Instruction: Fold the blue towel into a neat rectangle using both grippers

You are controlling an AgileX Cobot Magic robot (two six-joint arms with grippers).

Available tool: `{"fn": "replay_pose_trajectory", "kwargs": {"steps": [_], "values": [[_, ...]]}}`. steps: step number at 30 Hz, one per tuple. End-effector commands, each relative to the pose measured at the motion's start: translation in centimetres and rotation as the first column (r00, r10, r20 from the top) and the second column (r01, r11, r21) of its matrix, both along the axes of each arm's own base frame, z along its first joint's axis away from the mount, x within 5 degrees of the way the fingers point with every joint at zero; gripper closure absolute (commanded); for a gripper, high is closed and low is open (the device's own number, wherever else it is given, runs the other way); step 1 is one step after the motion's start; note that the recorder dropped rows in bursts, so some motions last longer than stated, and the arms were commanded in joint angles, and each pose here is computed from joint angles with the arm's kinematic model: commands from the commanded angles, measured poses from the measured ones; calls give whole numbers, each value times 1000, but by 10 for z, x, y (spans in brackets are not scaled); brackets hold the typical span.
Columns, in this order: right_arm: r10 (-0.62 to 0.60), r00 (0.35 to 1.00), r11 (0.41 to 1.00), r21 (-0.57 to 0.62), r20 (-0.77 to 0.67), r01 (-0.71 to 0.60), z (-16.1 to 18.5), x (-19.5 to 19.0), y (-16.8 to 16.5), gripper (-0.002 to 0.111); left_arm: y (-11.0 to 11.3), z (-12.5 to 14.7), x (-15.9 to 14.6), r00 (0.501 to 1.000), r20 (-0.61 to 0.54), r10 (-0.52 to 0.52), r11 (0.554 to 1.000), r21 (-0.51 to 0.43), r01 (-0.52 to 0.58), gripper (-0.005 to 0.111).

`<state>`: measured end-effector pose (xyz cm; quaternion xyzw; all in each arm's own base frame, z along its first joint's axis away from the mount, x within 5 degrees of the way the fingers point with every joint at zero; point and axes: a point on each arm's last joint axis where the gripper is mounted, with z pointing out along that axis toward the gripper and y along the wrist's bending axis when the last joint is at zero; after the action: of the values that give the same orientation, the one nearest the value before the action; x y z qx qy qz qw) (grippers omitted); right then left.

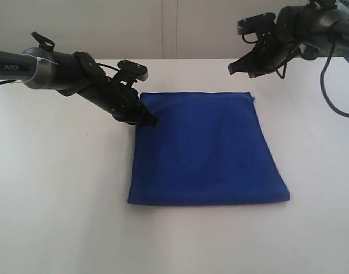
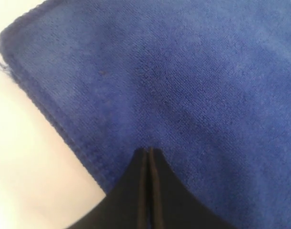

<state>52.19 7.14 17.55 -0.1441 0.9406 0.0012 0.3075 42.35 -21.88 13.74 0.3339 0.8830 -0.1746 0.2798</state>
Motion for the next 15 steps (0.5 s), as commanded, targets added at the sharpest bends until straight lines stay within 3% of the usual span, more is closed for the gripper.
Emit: {"fn": "replay_pose_trajectory", "kwargs": {"steps": [1, 7, 11, 15], "values": [[-8, 995, 1000, -18, -98, 6, 9, -11, -5, 103, 0, 4, -7, 998, -33, -47, 999, 12, 48, 107], [-45, 961, 998, 20, -274, 52, 12, -29, -3, 103, 2, 43, -15, 996, 7, -93, 996, 5, 93, 107], [-37, 938, 996, 61, -343, 62, 17, -44, 0, 103, 6, 57, -26, 989, -41, -140, 989, 48, 142, 107], [-29, 930, 992, 108, -367, 73, 32, -63, 3, 103, 12, 71, -38, 984, -127, -124, 988, 71, 134, 107]]}}
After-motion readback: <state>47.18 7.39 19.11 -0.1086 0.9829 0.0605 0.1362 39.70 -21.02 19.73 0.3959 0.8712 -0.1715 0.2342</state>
